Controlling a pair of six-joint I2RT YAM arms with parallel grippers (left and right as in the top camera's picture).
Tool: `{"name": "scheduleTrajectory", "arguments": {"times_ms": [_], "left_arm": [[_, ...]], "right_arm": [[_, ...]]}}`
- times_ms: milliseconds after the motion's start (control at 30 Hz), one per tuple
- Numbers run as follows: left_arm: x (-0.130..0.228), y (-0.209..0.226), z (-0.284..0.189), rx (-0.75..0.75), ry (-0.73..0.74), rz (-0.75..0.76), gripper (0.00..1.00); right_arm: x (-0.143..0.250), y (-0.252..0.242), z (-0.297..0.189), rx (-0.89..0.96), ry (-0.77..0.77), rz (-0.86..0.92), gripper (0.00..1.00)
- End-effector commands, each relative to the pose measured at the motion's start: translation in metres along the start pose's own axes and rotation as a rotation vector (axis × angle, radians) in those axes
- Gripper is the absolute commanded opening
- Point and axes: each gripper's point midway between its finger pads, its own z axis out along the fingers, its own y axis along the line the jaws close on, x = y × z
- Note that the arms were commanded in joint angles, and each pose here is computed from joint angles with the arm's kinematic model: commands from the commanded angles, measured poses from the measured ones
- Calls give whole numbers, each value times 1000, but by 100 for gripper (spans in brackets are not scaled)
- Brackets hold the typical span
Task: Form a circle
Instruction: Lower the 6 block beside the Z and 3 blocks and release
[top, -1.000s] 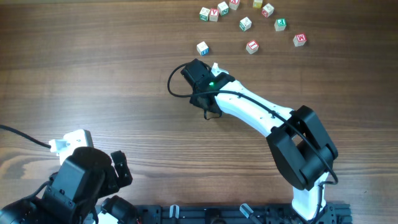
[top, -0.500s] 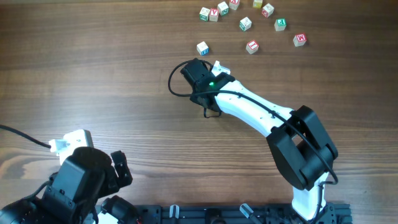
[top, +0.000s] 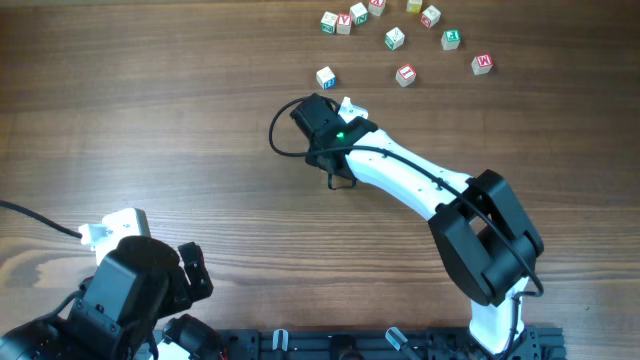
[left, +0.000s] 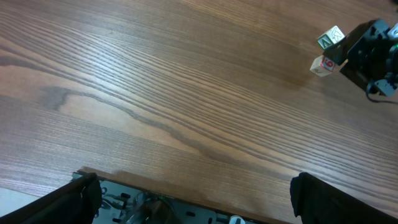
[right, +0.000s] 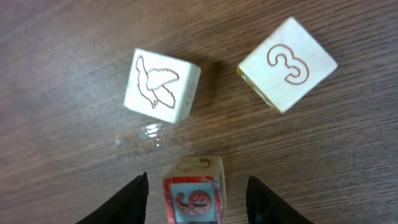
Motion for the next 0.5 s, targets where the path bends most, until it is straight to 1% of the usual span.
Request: {"name": "scheduleTrajectory", "arguments": {"times_ms": [0,100,133,167,367,467], "left_arm": [[0,1,0,-2,1,-16,100],[0,1,0,-2,1,-16,100],[0,1,0,-2,1,-16,100],[0,1,0,-2,1,-16,100],[0,1,0,-2,1,-16,100],[0,1,0,-2,1,-16,100]], "right_arm": [[10,-14,13,40,24,-36,51],[12,-12,20,33,33,-35,50],[14,-12,22,33,39,-33,43],[15,-12,24,35,41,-33,39],[13,-13,24,41,33,-9,35],[10,-12,25,34,21,24,35]]}}
